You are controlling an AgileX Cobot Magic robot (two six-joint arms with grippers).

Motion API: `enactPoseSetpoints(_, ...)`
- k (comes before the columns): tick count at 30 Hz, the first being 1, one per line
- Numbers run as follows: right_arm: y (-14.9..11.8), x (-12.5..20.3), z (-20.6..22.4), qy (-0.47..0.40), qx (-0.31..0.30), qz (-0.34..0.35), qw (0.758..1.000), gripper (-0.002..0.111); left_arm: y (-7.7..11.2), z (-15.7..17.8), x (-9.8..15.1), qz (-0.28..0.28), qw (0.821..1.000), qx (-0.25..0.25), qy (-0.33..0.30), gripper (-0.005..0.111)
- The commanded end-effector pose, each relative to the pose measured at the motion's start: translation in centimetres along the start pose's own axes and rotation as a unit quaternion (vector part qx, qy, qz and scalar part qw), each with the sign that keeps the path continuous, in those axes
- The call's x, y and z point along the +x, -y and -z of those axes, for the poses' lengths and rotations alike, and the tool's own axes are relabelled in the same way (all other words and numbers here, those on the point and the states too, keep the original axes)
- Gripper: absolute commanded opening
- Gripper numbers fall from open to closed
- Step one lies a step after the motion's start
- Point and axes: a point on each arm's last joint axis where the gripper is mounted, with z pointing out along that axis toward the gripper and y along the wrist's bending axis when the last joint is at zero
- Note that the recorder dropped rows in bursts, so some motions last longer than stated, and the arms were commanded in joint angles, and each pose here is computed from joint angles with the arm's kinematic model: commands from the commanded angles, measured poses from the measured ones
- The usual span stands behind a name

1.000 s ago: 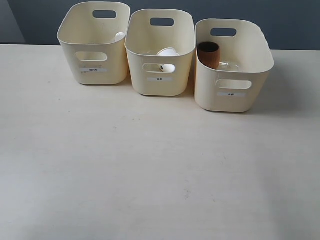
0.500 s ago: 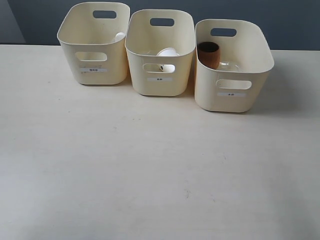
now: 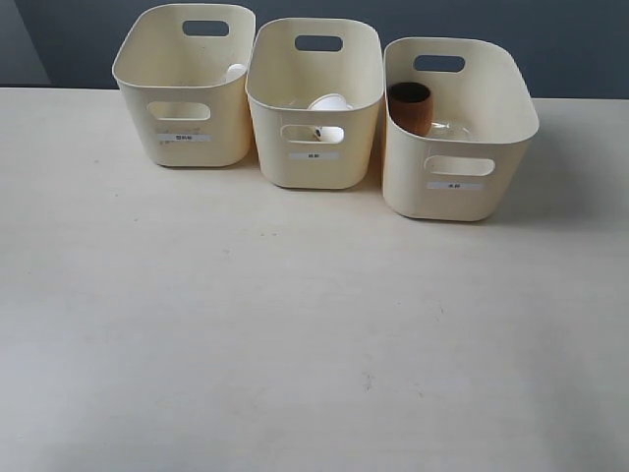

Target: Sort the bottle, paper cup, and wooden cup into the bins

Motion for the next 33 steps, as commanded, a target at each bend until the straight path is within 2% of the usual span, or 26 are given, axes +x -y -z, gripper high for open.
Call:
enactPoseSetpoints(1,0.06,-0.04,0.02,0.006,0.002,0.007,1.000,-0.001,-0.01,0.03,-0.03,0.001,1.000,-0.001,0.005,0.000)
enactPoseSetpoints(5,0.23,-0.04,0.03,0.006,0.012,-0.019,1.000,-0.001,-0.01,0.03,-0.03,0.001,1.000,-0.001,0.005,0.000)
enactPoseSetpoints(33,0.23,-0.06,0.03,0.007,0.012,-0.014,1.000,-0.001,-0.01,0.03,-0.03,0.001,1.000,-0.001,0.005,0.000)
